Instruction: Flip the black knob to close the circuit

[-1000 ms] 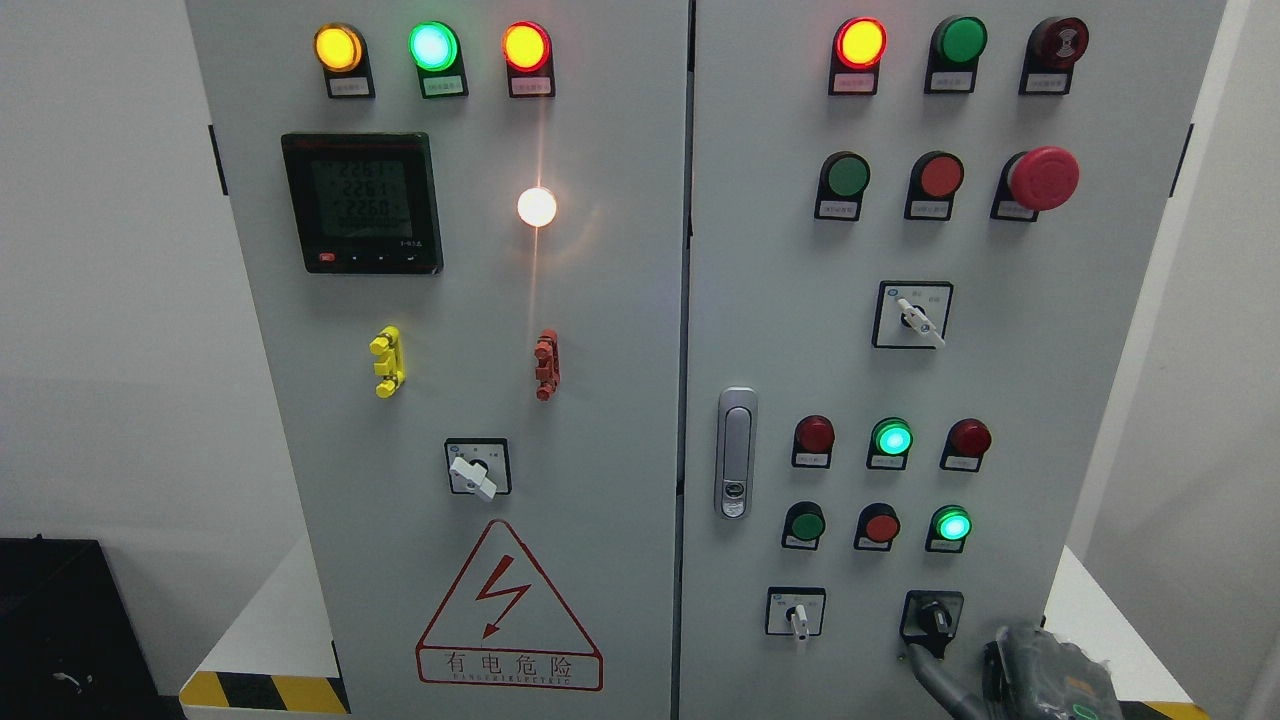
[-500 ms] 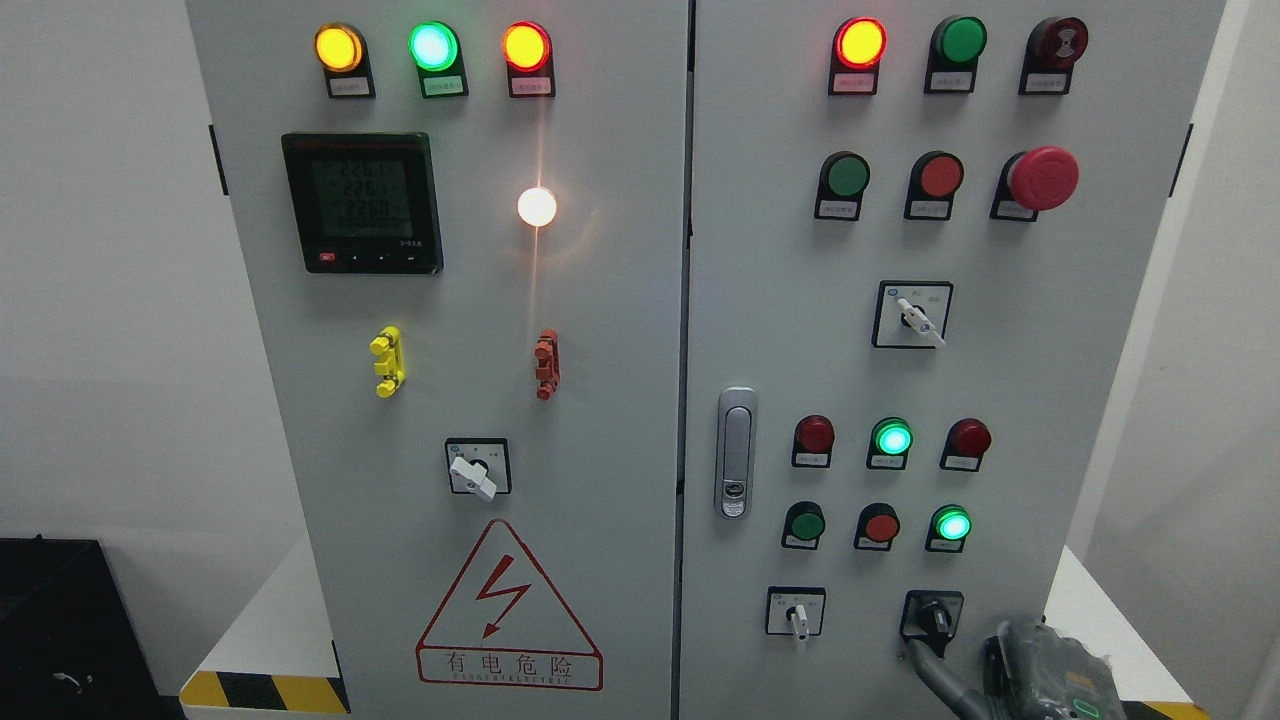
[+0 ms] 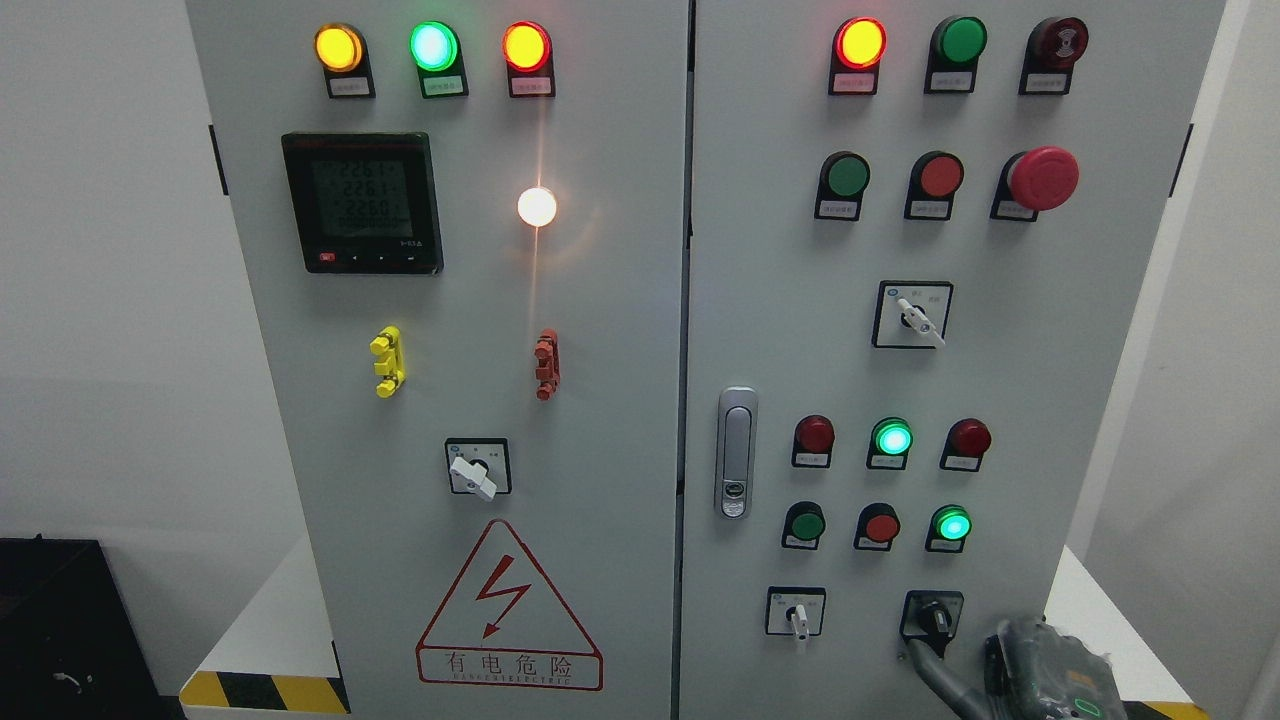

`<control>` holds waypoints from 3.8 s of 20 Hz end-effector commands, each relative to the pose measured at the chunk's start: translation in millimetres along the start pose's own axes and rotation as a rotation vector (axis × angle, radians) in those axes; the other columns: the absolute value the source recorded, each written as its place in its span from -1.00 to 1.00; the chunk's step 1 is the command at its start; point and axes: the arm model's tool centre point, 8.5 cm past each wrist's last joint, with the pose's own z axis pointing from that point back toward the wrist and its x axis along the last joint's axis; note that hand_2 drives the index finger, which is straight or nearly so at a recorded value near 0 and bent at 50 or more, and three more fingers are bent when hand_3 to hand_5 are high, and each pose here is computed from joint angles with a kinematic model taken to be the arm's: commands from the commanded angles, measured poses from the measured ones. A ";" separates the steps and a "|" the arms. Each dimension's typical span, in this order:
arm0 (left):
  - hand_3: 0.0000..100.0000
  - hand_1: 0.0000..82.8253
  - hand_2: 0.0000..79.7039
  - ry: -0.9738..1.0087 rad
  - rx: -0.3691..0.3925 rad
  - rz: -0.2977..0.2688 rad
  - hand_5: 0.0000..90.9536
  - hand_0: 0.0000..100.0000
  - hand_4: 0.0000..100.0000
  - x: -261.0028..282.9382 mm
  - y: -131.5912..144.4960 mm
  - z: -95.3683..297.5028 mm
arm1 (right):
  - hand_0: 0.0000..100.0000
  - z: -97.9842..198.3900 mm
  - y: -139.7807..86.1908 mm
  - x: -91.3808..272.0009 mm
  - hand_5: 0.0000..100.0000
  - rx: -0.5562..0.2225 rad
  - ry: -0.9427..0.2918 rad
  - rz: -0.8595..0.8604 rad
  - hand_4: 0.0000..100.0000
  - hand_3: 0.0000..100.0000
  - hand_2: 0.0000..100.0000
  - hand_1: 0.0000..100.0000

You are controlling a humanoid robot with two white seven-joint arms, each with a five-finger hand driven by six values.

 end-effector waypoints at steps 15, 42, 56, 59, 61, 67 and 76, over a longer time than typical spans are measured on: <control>-1.00 0.34 -1.00 0.000 0.001 0.000 -1.00 -0.76 -1.00 0.0 0.1 0.0 | -1.00 -2.2 -2.0 -25.4 0.82 -0.002 0.062 -0.015 0.84 1.00 0.78 -1.00; -1.00 0.34 -1.00 0.000 0.001 0.000 -1.00 -0.76 -1.00 0.0 0.1 0.0 | -1.00 1.7 -9.1 -20.3 0.83 -0.028 0.050 -0.047 0.84 1.00 0.78 -1.00; -1.00 0.34 -1.00 0.000 0.001 0.000 -1.00 -0.76 -1.00 0.0 0.1 0.0 | -1.00 8.7 -0.1 -0.8 0.83 -0.013 -0.021 -0.059 0.84 1.00 0.78 -1.00; -1.00 0.34 -1.00 0.000 0.001 0.000 -1.00 -0.76 -1.00 0.0 0.1 0.0 | -1.00 14.0 9.2 2.9 0.83 0.006 -0.036 -0.048 0.84 1.00 0.78 -1.00; -1.00 0.34 -1.00 0.000 0.001 0.000 -1.00 -0.76 -1.00 0.0 0.1 0.0 | -1.00 20.6 17.2 4.4 0.83 0.024 -0.053 -0.059 0.84 1.00 0.78 -1.00; -1.00 0.34 -1.00 0.000 0.001 0.000 -1.00 -0.76 -1.00 0.0 0.1 0.0 | -1.00 36.0 25.8 13.3 0.83 -0.002 -0.136 -0.167 0.84 1.00 0.75 -1.00; -1.00 0.34 -1.00 0.000 0.001 0.000 -1.00 -0.76 -1.00 0.0 0.1 0.0 | -1.00 64.9 26.7 9.5 0.76 -0.066 -0.228 -0.403 0.77 1.00 0.60 -1.00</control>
